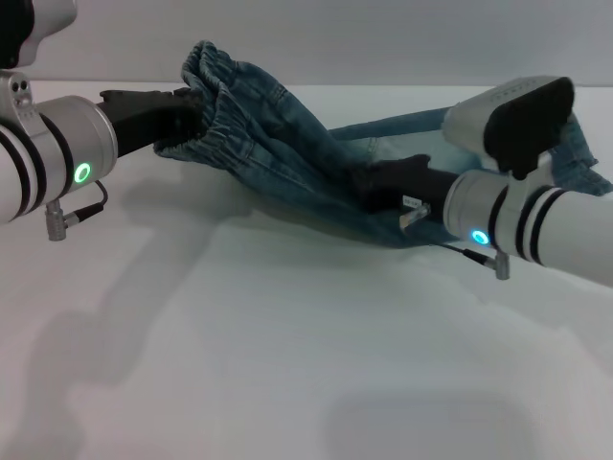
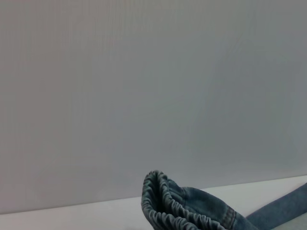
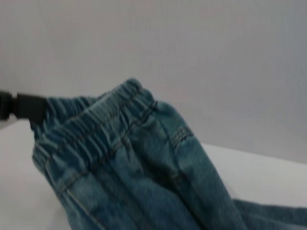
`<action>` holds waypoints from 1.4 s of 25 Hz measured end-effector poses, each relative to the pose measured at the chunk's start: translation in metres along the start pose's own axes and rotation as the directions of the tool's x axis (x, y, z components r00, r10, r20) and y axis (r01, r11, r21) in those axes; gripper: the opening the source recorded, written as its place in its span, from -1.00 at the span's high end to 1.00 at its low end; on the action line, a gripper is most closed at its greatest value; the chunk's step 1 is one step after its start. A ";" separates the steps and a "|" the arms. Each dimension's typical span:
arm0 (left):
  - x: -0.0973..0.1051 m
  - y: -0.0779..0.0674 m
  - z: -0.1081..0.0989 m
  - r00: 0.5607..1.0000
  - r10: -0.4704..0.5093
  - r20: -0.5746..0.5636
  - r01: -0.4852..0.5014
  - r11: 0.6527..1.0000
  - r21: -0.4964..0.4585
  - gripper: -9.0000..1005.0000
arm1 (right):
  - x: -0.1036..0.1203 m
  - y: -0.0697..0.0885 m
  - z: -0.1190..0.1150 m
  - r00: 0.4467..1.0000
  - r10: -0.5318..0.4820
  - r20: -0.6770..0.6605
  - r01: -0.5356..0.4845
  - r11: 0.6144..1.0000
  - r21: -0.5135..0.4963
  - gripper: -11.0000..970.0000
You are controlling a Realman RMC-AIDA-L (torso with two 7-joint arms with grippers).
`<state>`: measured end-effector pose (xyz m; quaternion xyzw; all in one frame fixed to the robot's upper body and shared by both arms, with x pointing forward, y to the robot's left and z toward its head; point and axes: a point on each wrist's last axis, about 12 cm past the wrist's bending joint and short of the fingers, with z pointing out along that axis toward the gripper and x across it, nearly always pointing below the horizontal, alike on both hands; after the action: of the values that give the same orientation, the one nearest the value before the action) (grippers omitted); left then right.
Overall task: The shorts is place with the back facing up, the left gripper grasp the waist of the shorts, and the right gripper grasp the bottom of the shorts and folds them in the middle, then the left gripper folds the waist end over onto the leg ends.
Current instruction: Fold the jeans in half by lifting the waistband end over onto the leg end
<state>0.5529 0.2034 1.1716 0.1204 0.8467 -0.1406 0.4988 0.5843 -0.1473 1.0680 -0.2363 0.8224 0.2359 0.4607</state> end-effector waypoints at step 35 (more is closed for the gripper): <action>-0.014 -0.008 -0.007 0.998 0.027 0.061 -0.028 0.999 0.023 0.87 | 0.001 0.003 0.018 0.999 0.017 -0.027 -0.018 0.999 -0.039 0.96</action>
<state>0.5512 0.1971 1.1880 0.1338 0.8277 -0.1474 0.5247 0.5936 -0.1347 1.0596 -0.2413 0.8258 0.2525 0.4428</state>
